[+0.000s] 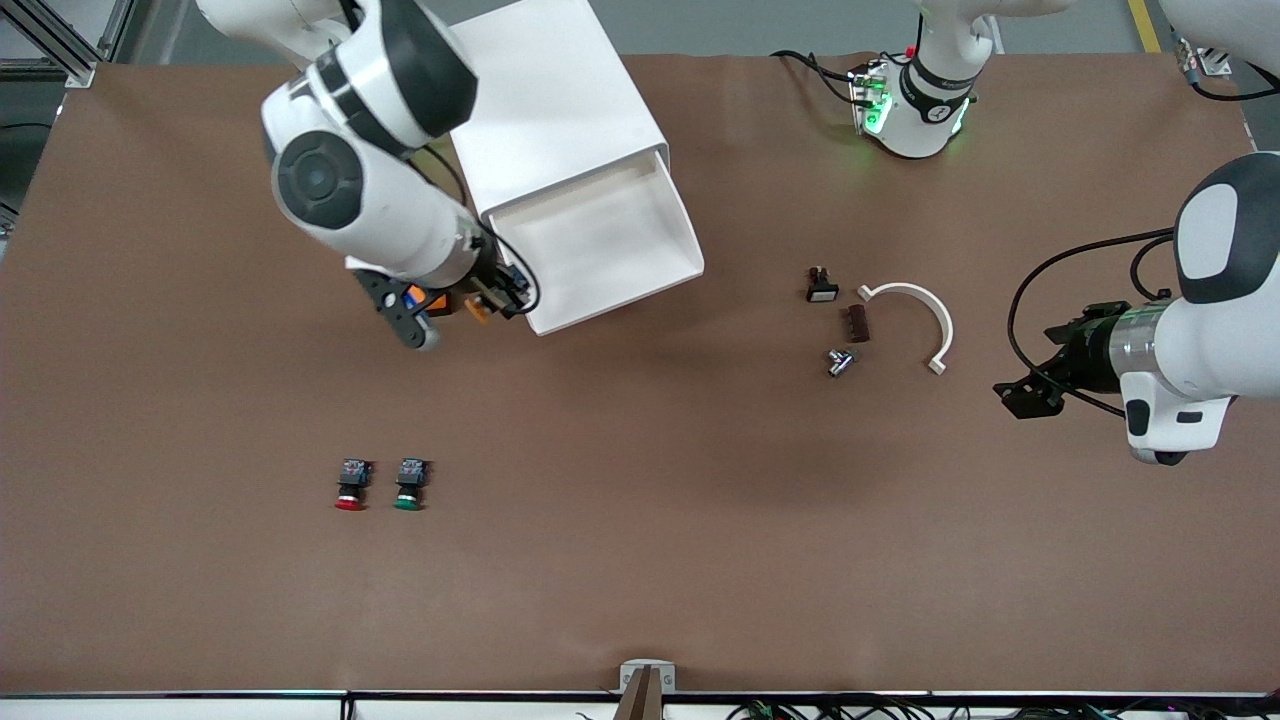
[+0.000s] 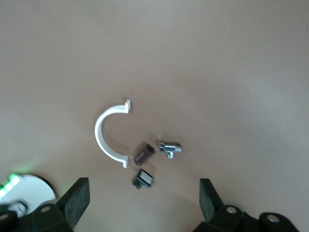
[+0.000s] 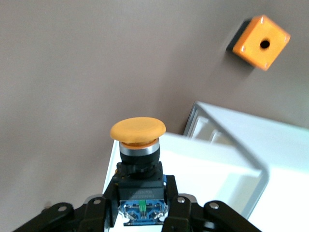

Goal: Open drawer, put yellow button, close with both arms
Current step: 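Carry the yellow button into the open drawer with the right gripper and release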

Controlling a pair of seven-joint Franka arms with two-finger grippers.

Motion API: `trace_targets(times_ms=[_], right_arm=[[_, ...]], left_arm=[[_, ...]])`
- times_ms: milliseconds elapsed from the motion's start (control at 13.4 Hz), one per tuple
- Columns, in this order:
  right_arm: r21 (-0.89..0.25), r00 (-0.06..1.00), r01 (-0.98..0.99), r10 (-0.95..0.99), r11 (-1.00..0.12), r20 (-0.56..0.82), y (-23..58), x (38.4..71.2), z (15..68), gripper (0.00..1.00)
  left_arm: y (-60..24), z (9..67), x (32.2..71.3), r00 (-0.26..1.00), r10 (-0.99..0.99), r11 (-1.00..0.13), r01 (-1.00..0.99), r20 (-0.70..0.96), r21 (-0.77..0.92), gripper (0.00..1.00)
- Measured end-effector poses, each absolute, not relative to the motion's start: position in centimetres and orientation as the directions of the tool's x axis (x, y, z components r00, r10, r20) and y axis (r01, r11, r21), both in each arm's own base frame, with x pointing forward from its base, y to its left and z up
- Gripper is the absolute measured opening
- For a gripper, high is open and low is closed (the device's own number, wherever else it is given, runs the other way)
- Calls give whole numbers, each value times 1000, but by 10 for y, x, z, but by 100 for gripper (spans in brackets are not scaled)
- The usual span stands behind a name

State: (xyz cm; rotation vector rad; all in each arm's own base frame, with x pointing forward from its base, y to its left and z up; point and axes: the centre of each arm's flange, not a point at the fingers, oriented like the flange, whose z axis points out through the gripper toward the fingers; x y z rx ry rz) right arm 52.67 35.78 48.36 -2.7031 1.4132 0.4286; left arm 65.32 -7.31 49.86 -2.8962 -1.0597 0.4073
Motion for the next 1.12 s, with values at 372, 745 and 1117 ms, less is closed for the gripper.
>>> trace_targets(times_ms=[372, 745, 1117], right_arm=[[29, 447, -883, -859, -468, -249, 426, 486, 460, 41], [-2, 405, -911, -896, -412, -182, 460, 461, 424, 41], [3, 384, -921, -909, -390, -163, 464, 464, 405, 46]], left_arm=[[-74, 493, 657, 831, 512, -858, 507, -217, -82, 100], [-110, 460, 649, 849, 456, -889, 444, -268, -108, 100], [-180, 432, 632, 877, 362, -932, 341, -316, -122, 100]])
